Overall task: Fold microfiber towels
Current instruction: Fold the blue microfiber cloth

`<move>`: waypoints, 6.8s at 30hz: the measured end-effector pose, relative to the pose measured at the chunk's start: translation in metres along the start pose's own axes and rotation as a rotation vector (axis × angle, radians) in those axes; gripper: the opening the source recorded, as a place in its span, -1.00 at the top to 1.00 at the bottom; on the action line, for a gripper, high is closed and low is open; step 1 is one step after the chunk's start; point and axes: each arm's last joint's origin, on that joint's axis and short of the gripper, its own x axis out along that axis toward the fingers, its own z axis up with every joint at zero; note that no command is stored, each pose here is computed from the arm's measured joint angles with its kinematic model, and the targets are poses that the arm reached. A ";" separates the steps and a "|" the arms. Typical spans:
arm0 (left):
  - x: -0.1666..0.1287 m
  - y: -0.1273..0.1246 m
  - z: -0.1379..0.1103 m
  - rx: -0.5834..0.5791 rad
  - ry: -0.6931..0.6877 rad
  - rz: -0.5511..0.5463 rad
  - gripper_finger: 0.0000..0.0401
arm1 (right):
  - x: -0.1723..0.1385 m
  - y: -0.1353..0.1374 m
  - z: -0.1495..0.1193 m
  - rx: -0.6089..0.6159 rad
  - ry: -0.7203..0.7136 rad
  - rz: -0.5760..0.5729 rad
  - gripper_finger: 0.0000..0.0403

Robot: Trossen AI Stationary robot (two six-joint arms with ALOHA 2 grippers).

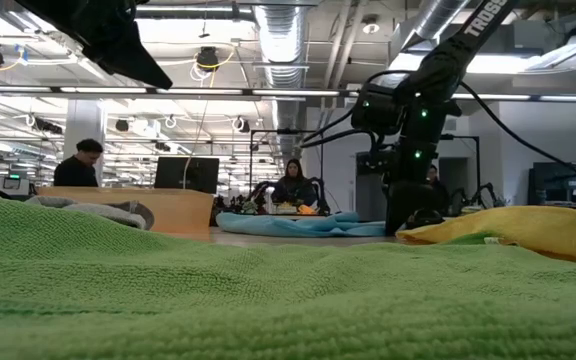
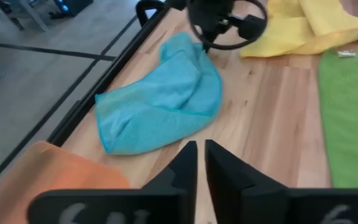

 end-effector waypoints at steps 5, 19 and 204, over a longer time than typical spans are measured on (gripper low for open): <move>0.012 0.003 0.001 -0.016 0.026 0.039 0.53 | -0.007 0.002 -0.001 0.013 0.007 0.012 0.98; 0.091 0.007 0.007 0.327 0.031 -0.128 0.29 | -0.048 -0.005 0.008 0.010 -0.048 -0.004 0.98; 0.162 0.019 0.084 0.241 0.604 0.288 1.00 | -0.126 -0.011 -0.004 0.089 -0.156 -0.368 0.96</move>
